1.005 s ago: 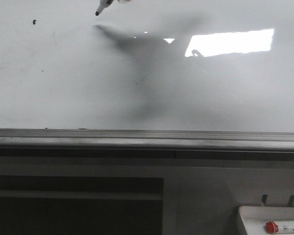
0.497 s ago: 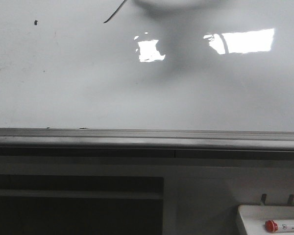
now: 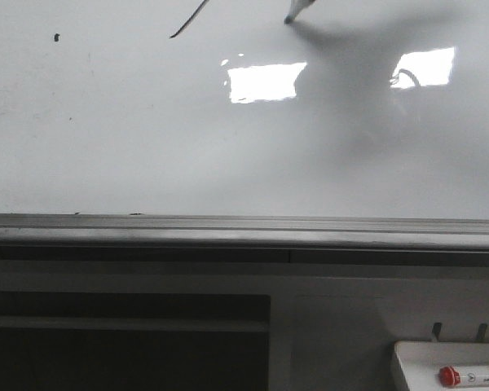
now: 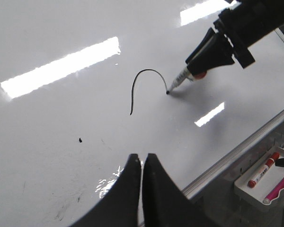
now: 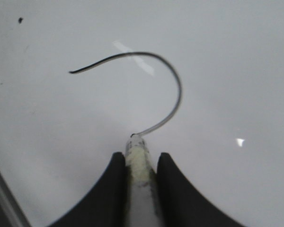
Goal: Write number 2 on whiteboard
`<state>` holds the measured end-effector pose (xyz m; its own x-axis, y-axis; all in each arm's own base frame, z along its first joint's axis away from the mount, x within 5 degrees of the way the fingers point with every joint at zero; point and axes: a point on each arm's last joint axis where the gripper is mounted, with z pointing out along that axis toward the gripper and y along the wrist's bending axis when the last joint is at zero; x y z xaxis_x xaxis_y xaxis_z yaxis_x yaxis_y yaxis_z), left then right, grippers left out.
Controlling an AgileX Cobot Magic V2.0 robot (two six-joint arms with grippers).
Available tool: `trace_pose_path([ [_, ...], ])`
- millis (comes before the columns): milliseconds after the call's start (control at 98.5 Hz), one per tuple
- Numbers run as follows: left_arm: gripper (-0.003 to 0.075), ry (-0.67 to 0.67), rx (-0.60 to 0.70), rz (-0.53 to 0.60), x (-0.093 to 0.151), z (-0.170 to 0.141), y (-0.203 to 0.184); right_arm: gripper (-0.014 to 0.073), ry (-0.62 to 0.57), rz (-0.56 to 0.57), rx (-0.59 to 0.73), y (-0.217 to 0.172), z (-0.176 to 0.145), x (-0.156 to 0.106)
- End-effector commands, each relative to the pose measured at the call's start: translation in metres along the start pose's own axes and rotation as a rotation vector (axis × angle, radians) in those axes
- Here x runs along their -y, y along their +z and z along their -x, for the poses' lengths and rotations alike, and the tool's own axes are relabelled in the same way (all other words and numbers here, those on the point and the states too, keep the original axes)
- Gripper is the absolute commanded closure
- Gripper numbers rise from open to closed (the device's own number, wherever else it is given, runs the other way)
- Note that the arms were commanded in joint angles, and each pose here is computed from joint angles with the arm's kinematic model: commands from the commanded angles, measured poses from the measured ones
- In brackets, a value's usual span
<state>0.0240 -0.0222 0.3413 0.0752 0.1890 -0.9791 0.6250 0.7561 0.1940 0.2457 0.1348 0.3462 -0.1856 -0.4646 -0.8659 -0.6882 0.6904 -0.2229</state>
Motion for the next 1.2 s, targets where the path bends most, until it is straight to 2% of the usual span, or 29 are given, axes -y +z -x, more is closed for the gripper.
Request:
trace_pose_path([
  [0,0.0741,-0.024,0.093,0.017,-0.003,0.014,-0.001,0.0655,0.01,-0.011,0.019,0.013,-0.005,-0.01],
  [223,0.0741,-0.024,0.093,0.017,-0.003,0.014,-0.001,0.0655,-0.037,0.047,-0.002,0.064,-0.015,-0.05],
  [416,0.0741,-0.024,0.093,0.017,-0.003,0.014,-0.001,0.0655,-0.023,0.026,-0.001,0.082,-0.021,-0.057],
  [558,0.0741,-0.024,0.093,0.017,-0.003,0.014,-0.001,0.0655,-0.003,0.001,0.002,0.072,-0.019,-0.042],
  [690,0.0741,-0.024,0.093,0.017,-0.003,0.014,-0.001,0.0655,0.034,-0.032,0.001,0.045,-0.019,-0.019],
  [812,0.0741,-0.024,0.093,0.017,-0.003,0.014,-0.001,0.0655,0.091,-0.135,0.007,0.012,-0.031,0.008],
  [934,0.0741,-0.024,0.093,0.017,-0.003,0.014,-0.001,0.0655,0.16,-0.261,-0.025,-0.024,-0.057,0.033],
  [1066,0.0741,-0.024,0.093,0.017,-0.003,0.014,-0.001,0.0655,0.229,-0.383,-0.076,-0.058,-0.087,0.048],
  [1188,0.0741,-0.024,0.093,0.017,-0.003,0.014,-0.001,0.0655,0.26,-0.449,-0.07,-0.067,-0.097,0.051],
])
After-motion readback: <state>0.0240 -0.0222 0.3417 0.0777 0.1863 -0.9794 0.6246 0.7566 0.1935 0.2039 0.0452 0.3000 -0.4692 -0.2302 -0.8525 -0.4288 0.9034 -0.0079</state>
